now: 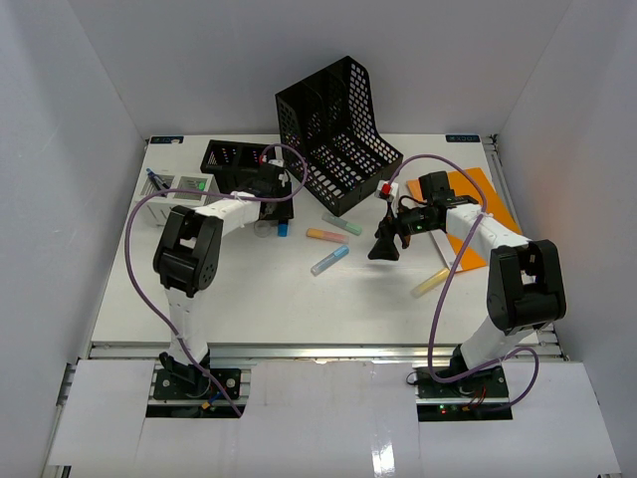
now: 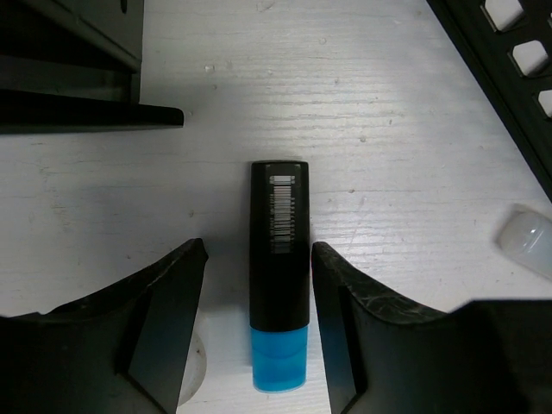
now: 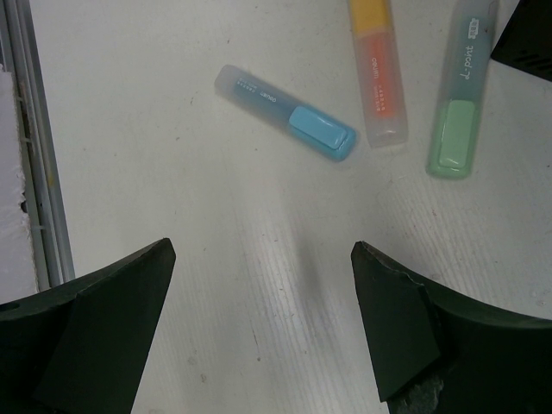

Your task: Organize the desk

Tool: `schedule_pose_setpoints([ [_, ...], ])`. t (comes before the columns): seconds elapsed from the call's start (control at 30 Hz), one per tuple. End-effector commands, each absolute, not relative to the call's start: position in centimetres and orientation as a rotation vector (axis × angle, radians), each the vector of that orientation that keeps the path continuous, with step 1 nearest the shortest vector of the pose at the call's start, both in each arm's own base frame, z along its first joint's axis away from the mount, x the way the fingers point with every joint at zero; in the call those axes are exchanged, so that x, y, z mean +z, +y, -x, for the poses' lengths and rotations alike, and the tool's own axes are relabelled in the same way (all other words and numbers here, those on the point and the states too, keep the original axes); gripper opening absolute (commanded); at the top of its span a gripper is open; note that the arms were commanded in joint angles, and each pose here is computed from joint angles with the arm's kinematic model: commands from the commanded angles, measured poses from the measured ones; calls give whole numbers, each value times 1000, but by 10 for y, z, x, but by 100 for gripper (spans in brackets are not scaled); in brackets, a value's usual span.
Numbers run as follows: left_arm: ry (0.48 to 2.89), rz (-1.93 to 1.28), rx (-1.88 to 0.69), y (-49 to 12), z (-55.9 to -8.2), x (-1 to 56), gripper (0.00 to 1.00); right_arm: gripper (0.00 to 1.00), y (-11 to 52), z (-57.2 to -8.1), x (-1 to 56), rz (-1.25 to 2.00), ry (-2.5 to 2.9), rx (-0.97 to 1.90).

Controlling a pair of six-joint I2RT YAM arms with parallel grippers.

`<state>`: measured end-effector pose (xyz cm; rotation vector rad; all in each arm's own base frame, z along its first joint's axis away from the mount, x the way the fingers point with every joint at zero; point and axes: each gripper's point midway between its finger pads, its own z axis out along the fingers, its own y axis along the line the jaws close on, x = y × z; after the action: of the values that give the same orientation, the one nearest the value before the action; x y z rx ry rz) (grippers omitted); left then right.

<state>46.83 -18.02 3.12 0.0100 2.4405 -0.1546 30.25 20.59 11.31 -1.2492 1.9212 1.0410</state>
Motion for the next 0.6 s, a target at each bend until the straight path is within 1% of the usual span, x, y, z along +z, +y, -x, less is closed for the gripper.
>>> schedule_pose_setpoints([
  [0.0,2500,-15,-158,-180,-452,17,58,90,207,-303,116,1238,1897,1069],
  [0.13,2512,-22,-188,-181,-443,16,49,90,207,-303,117,1237,1895,1069],
  [0.2,2509,-36,-241,-186,-439,21,45,90,208,-303,118,1235,1894,1072],
  [0.27,2475,-50,-309,-193,-434,35,40,89,209,-302,120,1235,1884,1086],
  [0.33,2424,-73,-411,-204,-430,54,33,89,212,-299,125,1228,1868,1121],
  [0.43,2363,-77,-482,-206,-418,78,25,89,219,-300,134,1206,1854,1165],
  [0.53,2229,-94,-607,-213,-403,122,22,89,233,-298,146,1171,1865,1243],
  [0.57,2233,-106,-655,-215,-389,118,21,89,237,-301,153,1172,1853,1257],
])
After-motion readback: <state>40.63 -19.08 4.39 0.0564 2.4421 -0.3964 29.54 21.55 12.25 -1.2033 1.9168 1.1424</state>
